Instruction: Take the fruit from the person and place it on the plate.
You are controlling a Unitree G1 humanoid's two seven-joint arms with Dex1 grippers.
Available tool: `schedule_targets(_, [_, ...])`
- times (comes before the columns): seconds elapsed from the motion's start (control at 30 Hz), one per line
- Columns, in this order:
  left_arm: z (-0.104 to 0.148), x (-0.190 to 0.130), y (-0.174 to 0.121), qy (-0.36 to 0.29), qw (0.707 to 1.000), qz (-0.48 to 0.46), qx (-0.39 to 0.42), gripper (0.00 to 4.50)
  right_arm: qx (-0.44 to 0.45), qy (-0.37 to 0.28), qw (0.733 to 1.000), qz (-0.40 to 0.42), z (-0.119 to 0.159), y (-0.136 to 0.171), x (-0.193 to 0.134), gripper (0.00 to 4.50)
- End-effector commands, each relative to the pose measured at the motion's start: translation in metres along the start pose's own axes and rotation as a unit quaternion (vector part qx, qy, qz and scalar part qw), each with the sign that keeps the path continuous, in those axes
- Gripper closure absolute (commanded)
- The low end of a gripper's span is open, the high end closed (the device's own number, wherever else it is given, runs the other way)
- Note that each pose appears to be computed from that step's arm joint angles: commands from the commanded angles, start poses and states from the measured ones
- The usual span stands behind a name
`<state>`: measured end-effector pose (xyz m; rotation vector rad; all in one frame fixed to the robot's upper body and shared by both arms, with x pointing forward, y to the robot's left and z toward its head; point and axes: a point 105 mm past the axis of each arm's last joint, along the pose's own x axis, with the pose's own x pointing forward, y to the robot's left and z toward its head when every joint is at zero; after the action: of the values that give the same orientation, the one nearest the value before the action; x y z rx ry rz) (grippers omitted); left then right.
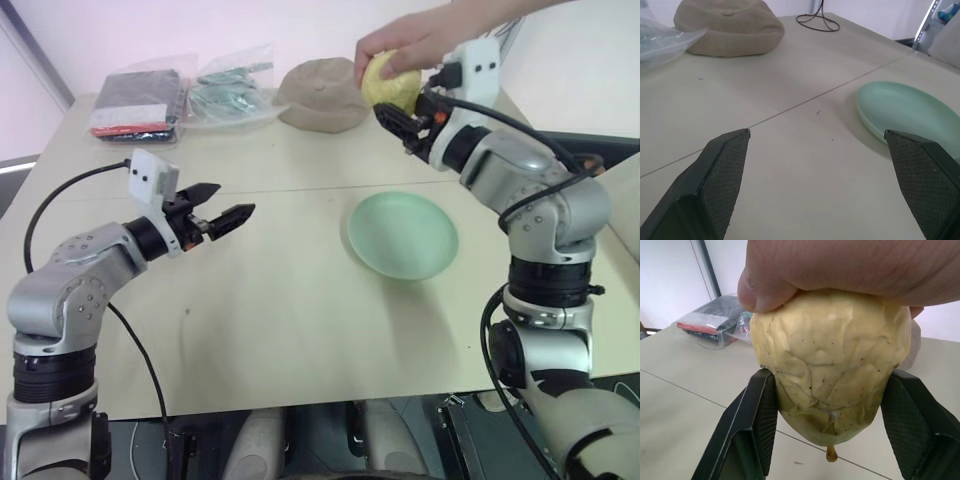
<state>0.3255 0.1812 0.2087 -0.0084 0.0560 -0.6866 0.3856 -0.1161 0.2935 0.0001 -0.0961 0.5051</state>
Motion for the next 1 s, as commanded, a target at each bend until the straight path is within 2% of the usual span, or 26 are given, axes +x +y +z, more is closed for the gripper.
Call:
schedule_targets(0.03, [0.012,-0.001,-0.004,-0.022,1.0,-0.003,0.018,0.0,-0.017,-0.038,0.999,0.013,0.023,0.009,0.0,2.15])
schedule_targets(0.3, [0.012,-0.002,-0.003,-0.02,1.0,-0.003,0.018,0.0,-0.033,-0.013,0.999,0.021,0.012,0.008,-0.014,2.15])
schedule_targets(0.43, [0.011,-0.002,-0.003,-0.019,1.0,-0.003,0.018,0.0,-0.059,0.036,0.996,0.048,-0.012,0.01,-0.031,2.15])
schedule_targets(0.57, [0.011,-0.001,-0.003,-0.018,1.0,-0.004,0.018,0.0,-0.092,0.117,0.988,0.045,-0.059,0.003,-0.054,2.15])
schedule_targets(0.7, [0.01,0.0,-0.002,-0.016,1.0,-0.006,0.018,0.0,-0.093,0.157,0.983,0.03,-0.087,-0.005,-0.069,2.15])
schedule_targets(1.0, [0.01,0.003,-0.003,-0.013,1.0,-0.01,0.018,0.0,-0.103,0.211,0.972,0.004,-0.116,-0.02,-0.083,2.15])
